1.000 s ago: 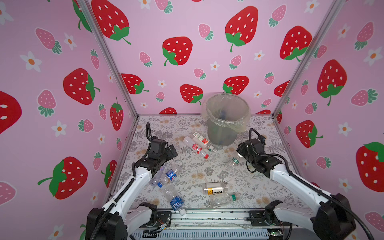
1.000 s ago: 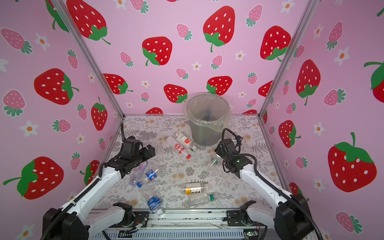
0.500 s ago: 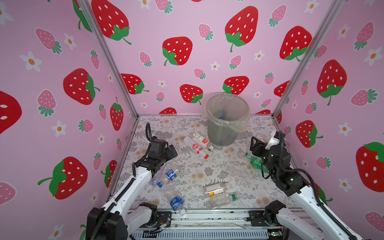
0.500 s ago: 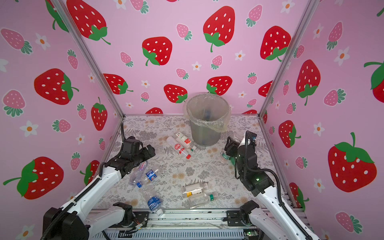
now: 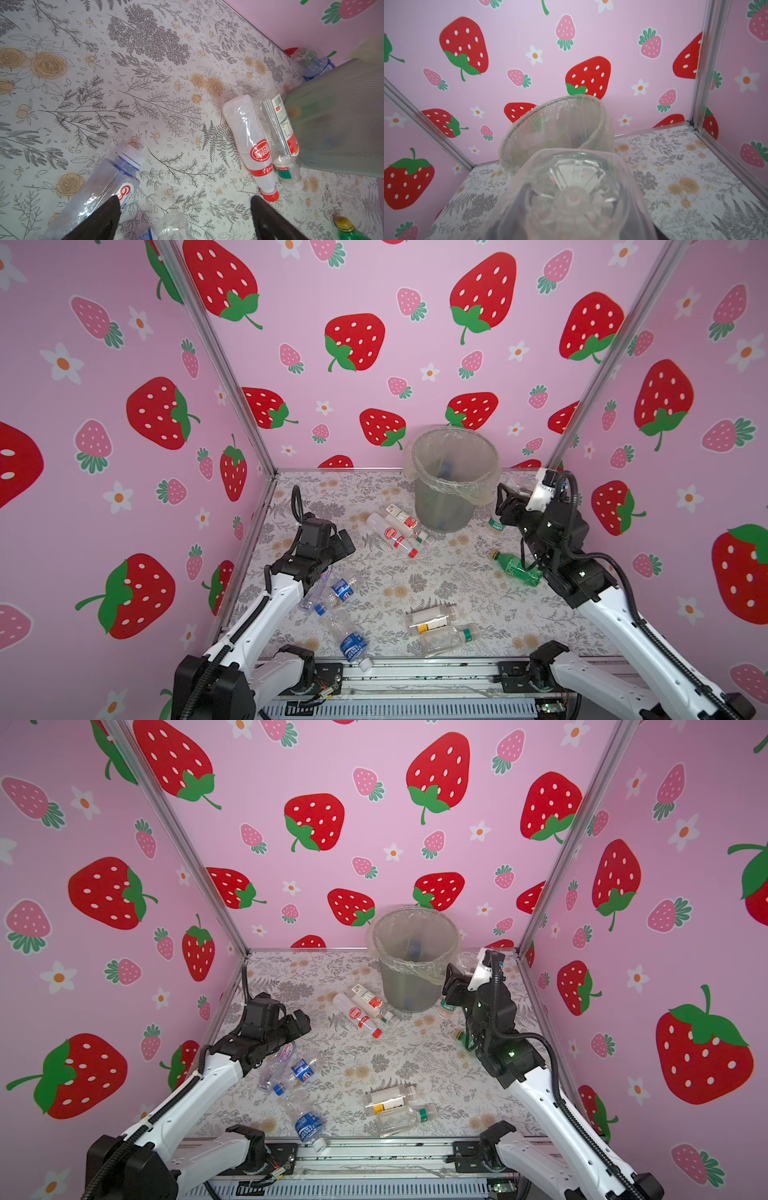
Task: Throw the plastic bottles in the bin
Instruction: 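Lift the clear bottle with the right gripper and carry it over the bin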
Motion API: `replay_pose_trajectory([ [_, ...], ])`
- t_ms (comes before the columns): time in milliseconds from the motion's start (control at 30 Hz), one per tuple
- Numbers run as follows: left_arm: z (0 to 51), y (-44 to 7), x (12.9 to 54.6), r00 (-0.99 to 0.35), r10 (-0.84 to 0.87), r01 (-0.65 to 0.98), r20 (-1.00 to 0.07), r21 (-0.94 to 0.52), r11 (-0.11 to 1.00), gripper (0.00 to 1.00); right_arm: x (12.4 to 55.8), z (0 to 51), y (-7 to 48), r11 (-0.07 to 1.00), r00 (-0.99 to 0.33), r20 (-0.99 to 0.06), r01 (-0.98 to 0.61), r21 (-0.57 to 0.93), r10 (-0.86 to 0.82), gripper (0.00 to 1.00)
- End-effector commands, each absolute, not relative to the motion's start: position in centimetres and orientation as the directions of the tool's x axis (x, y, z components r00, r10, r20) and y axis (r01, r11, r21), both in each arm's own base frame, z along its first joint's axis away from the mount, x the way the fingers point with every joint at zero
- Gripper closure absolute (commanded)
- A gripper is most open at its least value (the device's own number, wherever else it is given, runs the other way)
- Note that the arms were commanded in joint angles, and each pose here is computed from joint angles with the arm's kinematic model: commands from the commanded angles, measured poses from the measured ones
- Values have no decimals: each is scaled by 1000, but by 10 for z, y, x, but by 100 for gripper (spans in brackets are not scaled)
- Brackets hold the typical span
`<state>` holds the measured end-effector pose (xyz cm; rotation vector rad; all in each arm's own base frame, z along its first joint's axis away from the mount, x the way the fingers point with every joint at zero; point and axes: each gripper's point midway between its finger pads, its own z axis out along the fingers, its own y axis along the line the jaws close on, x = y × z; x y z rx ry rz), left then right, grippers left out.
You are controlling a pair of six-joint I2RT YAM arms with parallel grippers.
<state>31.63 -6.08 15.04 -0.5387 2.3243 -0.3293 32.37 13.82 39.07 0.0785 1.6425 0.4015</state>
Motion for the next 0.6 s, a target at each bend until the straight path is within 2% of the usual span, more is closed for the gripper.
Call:
replay_pose_trajectory([
  [0,159,-61,318,-638,-493,-291,-591,-408,865,1,344,431,150,942,-35,-964,-208,263,262,36],
  [233,166,-61,316,-626,-506,-289,-593,-426,857,1,419,476,190,952,7,-973,-210,224,231,34],
  [333,168,-61,314,-622,-512,-290,-593,-433,853,1,460,480,202,948,-23,-971,-214,237,237,31],
  [367,170,-61,314,-619,-515,-288,-593,-439,851,1,473,478,203,949,-45,-971,-203,241,237,26],
  [467,170,-61,313,-619,-518,-290,-591,-441,849,1,500,477,202,940,-117,-959,-201,275,256,0],
  [567,170,-61,312,-620,-516,-290,-591,-439,851,1,502,474,195,926,-163,-945,-209,315,285,1],
])
